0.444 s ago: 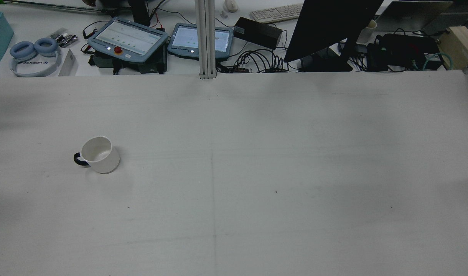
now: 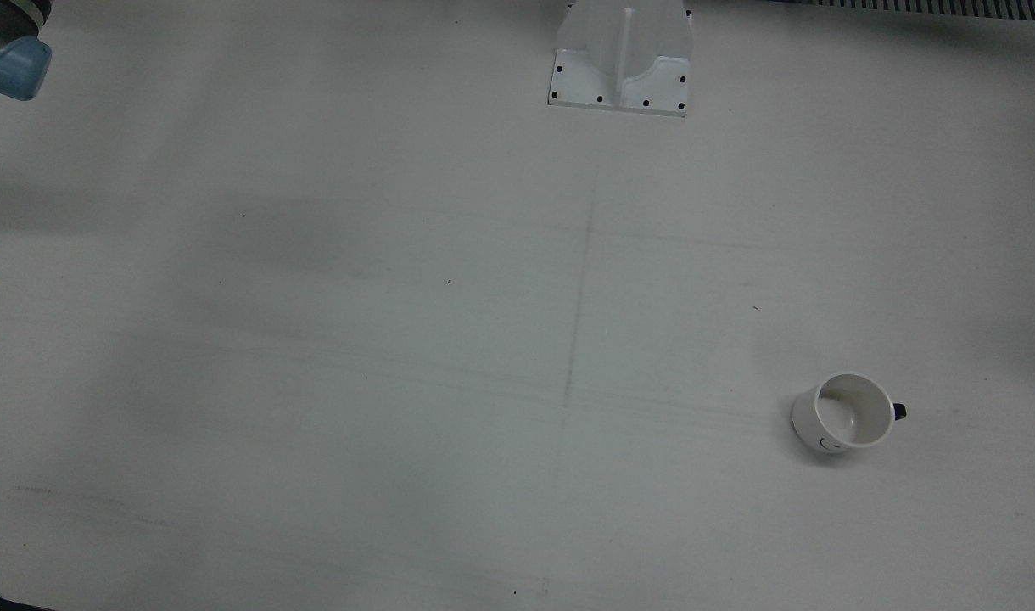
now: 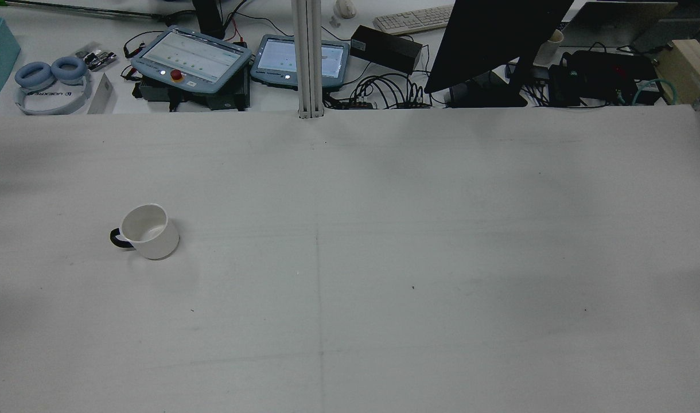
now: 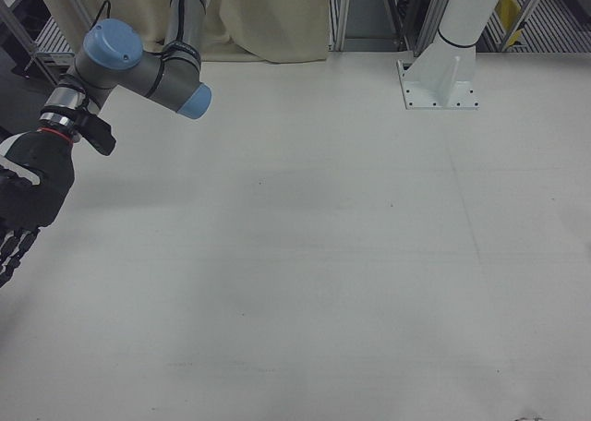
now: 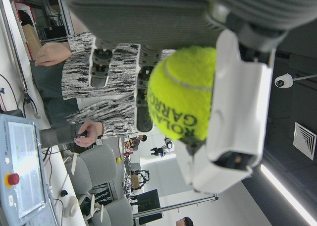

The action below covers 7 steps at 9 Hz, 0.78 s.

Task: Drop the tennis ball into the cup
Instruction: 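Move the left hand holding the tennis ball over the white mug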

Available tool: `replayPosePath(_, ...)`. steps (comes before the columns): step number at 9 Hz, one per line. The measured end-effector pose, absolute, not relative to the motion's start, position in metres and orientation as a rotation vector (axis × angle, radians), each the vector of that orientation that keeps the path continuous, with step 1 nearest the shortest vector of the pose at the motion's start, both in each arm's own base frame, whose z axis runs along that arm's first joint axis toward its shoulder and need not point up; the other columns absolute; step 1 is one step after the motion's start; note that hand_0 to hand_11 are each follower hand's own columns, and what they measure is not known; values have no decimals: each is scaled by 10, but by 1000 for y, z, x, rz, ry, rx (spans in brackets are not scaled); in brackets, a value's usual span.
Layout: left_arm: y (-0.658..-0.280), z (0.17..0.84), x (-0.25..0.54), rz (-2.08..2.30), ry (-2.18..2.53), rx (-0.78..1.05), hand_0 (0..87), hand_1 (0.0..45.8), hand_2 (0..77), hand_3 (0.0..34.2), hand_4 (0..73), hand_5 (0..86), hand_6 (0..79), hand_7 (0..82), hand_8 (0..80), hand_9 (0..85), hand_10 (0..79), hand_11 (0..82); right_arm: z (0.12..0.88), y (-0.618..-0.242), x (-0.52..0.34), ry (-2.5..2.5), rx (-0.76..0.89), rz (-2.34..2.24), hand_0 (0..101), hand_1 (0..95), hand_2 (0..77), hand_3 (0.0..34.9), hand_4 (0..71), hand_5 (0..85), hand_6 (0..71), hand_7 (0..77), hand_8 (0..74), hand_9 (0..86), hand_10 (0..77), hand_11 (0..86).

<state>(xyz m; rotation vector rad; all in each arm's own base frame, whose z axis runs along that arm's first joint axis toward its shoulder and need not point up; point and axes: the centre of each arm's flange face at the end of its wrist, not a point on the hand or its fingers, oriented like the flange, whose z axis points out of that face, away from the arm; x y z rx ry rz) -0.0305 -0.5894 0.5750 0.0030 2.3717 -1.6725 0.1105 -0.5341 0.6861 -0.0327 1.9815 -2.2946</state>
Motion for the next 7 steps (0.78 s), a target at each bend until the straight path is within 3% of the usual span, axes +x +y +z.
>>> replayPosePath(2,-586,531,26,-1566,2382,-109,803,87,605,211,93,300,605,344,365,327,93,180,687,-534,110,1980,-31,-2296,0,5,5,0,0,0,0,5,0,0,0,5)
replayPosePath(3,-582,520,61,-1524,2368,-173,803,87,600,211,65,311,605,349,376,333,93,180,687,-534,110,1979,-31,-2297,0,5,5,0,0,0,0,5,0,0,0,5)
replayPosePath(5,-567,510,140,-1432,2316,-271,803,82,600,228,33,311,605,349,376,327,93,180,688,-534,110,1977,-32,-2298,0,5,5,0,0,0,0,5,0,0,0,5)
replayPosePath(6,-557,509,177,-1390,2294,-302,803,87,595,263,11,316,605,349,382,322,93,180,688,-534,111,1976,-31,-2298,0,5,5,0,0,0,0,5,0,0,0,5)
replayPosePath(7,-546,510,213,-1368,2279,-330,803,109,567,272,5,295,605,349,371,316,93,180,688,-534,111,1975,-31,-2298,0,5,5,0,0,0,0,5,0,0,0,5)
